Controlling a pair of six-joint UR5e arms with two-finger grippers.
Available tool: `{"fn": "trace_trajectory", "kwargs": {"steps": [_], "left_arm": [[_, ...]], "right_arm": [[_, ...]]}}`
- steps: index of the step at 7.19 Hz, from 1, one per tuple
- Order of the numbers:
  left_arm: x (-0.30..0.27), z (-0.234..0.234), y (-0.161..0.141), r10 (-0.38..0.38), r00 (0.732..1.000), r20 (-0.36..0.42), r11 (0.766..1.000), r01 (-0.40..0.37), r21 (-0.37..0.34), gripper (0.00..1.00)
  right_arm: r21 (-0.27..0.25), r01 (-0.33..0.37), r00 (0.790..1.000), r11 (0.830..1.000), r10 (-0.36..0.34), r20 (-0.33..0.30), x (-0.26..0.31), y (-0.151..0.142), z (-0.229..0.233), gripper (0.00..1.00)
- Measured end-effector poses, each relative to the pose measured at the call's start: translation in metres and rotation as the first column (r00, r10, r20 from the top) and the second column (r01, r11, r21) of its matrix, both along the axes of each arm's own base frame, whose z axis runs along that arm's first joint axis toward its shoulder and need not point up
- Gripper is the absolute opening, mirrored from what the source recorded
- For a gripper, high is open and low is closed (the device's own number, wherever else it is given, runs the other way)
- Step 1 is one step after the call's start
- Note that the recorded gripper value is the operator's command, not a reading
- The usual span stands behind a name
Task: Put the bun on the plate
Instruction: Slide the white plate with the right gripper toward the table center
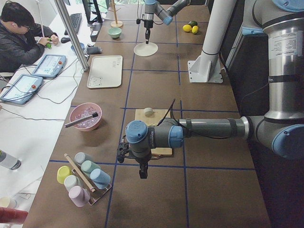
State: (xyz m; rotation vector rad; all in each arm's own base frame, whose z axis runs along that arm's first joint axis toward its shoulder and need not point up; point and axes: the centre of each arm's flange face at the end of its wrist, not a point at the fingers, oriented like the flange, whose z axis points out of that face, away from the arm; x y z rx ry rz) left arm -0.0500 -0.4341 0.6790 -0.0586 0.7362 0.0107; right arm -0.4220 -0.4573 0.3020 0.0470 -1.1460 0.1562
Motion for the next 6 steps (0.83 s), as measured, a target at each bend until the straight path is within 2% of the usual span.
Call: {"fn": "trace_trajectory", "kwargs": {"steps": [2, 3, 4, 5, 6], "left_arm": [[0.0, 0.0, 0.0, 0.0, 1.0, 0.0, 1.0, 0.0, -0.001, 1.0], [0.0, 0.0, 0.0, 0.0, 1.0, 0.0, 1.0, 0.0, -0.001, 1.0], [0.0, 0.0, 0.0, 0.0, 1.0, -0.001, 1.0, 0.0, -0.001, 1.0], [0.0, 0.0, 0.0, 0.0, 1.0, -0.001, 1.0, 0.0, -0.001, 1.0], [0.0, 0.0, 0.0, 0.0, 1.0, -0.001, 1.0, 0.0, 0.0, 1.0]], "right_arm": [[0.004, -0.036, 0.998, 0.999, 0.037, -0.06, -0.074, 0.031, -0.025, 0.01], [0.001, -0.049, 0.996, 0.999, 0.049, -0.076, -0.098, 0.04, -0.028, 0.06], [0.002, -0.057, 0.994, 0.998, 0.057, -0.088, -0.113, 0.046, -0.028, 0.61], [0.002, -0.059, 0.993, 0.998, 0.059, -0.098, -0.122, 0.051, -0.026, 1.0], [0.003, -0.06, 0.993, 0.998, 0.06, -0.105, -0.127, 0.053, -0.024, 1.0]]}}
